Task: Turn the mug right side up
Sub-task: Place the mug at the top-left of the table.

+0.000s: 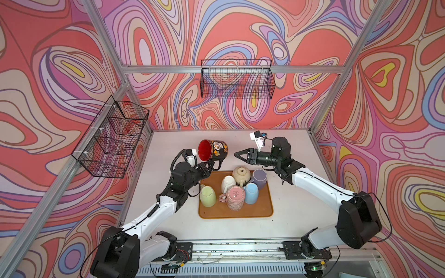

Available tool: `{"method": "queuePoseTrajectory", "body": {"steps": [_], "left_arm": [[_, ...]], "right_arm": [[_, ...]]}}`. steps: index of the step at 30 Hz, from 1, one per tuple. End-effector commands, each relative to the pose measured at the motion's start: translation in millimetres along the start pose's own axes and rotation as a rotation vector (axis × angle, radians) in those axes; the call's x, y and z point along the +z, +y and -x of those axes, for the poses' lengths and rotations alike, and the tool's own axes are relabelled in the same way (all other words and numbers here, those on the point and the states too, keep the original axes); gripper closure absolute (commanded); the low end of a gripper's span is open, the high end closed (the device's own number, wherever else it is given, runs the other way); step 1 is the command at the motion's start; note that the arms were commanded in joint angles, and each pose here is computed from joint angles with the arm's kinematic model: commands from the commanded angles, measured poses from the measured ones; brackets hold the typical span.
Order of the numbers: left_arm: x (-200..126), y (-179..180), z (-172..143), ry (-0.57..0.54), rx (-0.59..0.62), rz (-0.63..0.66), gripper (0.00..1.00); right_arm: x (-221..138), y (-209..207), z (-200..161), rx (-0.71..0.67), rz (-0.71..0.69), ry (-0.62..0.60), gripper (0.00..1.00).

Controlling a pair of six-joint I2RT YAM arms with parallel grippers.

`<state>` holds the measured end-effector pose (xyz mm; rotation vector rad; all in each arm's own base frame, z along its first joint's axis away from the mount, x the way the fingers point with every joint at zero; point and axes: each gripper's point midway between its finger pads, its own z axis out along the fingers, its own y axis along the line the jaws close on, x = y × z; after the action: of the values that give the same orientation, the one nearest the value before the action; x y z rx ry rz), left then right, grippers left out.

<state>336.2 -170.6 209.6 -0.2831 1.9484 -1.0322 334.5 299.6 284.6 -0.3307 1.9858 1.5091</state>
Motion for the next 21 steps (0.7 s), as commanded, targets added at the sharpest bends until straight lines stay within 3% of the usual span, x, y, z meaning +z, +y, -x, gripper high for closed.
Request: {"method": "queuePoseTrajectory", "body": {"steps": [1, 12, 21], "left_arm": [[-16.6, -28.4, 50.1, -0.150, 0.097, -0.011, 1.00], [-26.7, 21.0, 91.2, -0.086, 0.288, 0.475, 1.00], [-6.6, 53.8, 118.6, -0.056, 0.432, 0.675, 1.00]], "right_arm": [[-3.5, 1.0, -4.2, -0.031, -0.013, -0.004, 0.54], [-11.4, -5.9, -9.9, -0.075, -0.067, -0.015, 0.54], [-22.3, -5.4, -14.9, -0.121, -0.101, -0.029, 0.54]]}}
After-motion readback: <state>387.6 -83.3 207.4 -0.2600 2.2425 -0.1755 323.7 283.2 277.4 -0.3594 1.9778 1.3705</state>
